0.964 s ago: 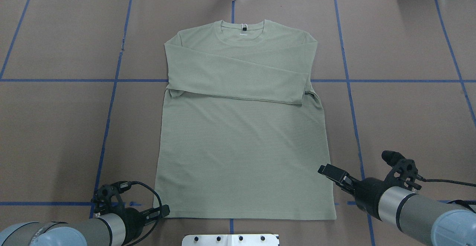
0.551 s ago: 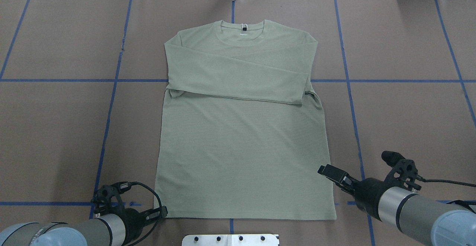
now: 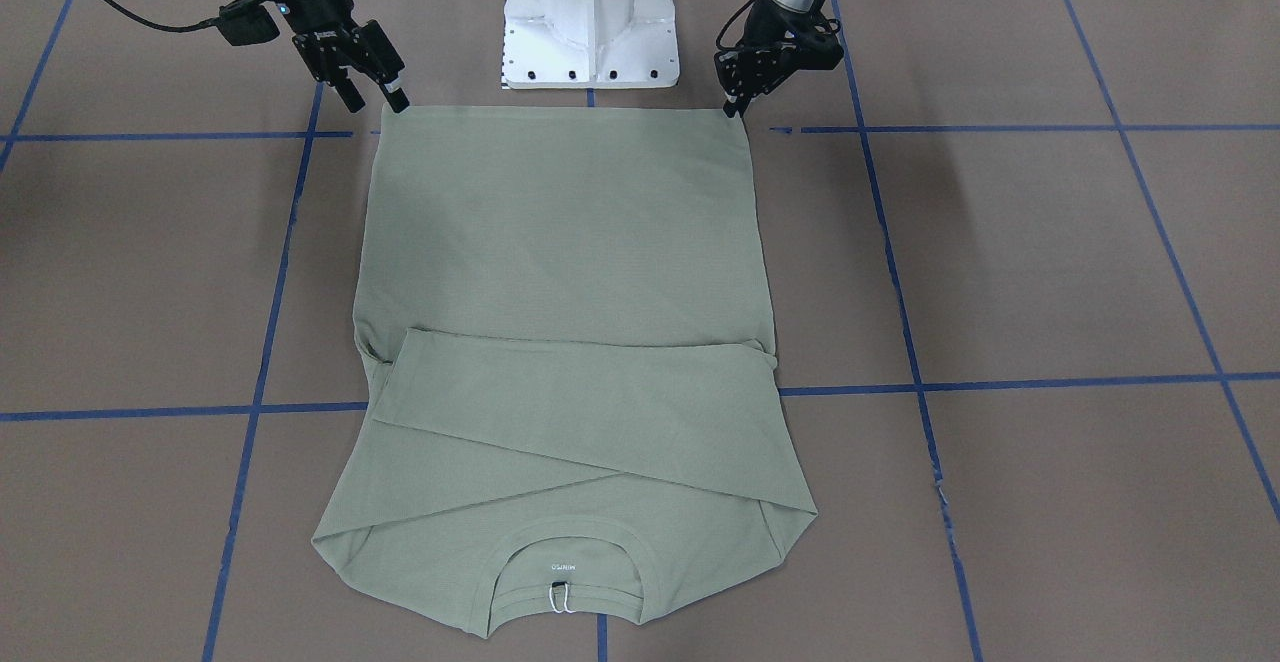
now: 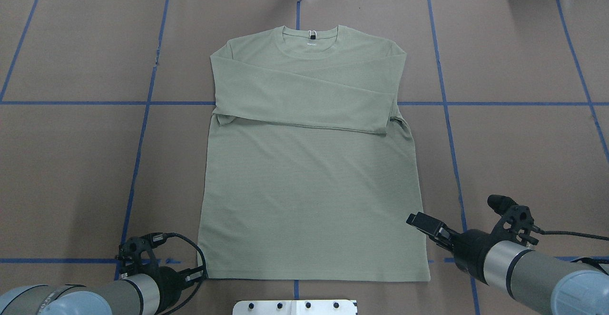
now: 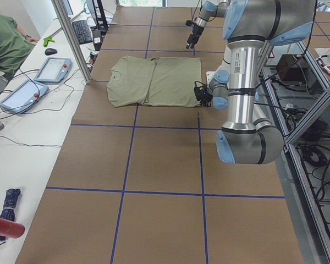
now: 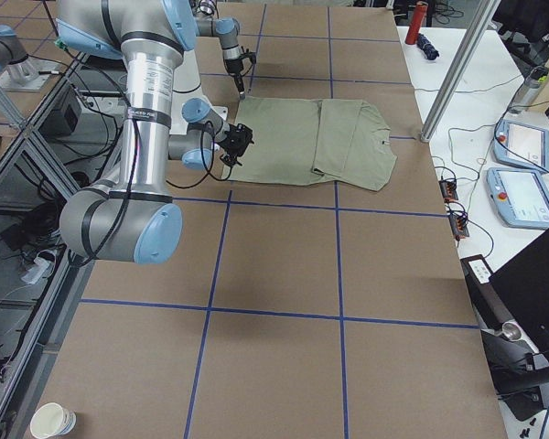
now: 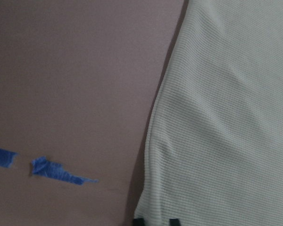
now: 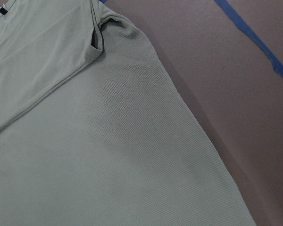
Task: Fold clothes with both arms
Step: 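Hold both grippers at the hem corners nearest the robot, then lower both grippers and pinch the hem corners nearest the robot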
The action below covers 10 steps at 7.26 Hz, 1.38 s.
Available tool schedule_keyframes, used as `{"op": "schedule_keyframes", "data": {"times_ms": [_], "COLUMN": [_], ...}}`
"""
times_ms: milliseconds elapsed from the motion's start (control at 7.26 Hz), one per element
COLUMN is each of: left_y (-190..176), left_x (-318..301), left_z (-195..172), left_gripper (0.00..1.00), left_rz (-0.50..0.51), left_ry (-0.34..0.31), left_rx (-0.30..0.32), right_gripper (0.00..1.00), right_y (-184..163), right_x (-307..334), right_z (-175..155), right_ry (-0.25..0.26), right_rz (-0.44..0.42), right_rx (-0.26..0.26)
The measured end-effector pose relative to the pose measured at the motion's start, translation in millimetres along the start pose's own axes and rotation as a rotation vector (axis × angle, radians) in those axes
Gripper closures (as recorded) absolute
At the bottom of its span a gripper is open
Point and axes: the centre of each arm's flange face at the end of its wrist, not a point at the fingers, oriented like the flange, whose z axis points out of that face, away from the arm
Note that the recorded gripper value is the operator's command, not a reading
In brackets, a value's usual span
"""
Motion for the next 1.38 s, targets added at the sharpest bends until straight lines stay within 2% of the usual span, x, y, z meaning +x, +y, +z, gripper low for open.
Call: {"op": "schedule_keyframes", "data": {"times_ms": [275,413,551,688,964,1377], "left_y": [-4,-7,-13,-22,-30,-32], "left_x": [9,23,36,45,54,55], "left_z": [-13,-33,-51,-64,-80,-86], "left_gripper": [1.0,1.0,1.0,1.0,1.0,1.0], "left_rz": [0.04,0.05,0.046,0.038,0.028,0.025], "left_ry": [0.017,0.055,0.094,0.12,0.153,0.16], "left_rx": [0.001,-0.006,-0.01,-0.009,-0.008,-0.008], "right_gripper": [0.01,0.02,0.05,0.12,0.13,0.21], "right_y": [4,6,12,20,37,60], "right_x": [9,22,37,49,62,76], "right_z": [4,8,10,13,16,21], "right_ry": [0.02,0.046,0.071,0.08,0.085,0.084], "right_rz": [-0.012,-0.026,-0.041,-0.048,-0.064,-0.101], "right_rx": [-0.003,-0.003,0.001,0.01,0.013,0.013]}}
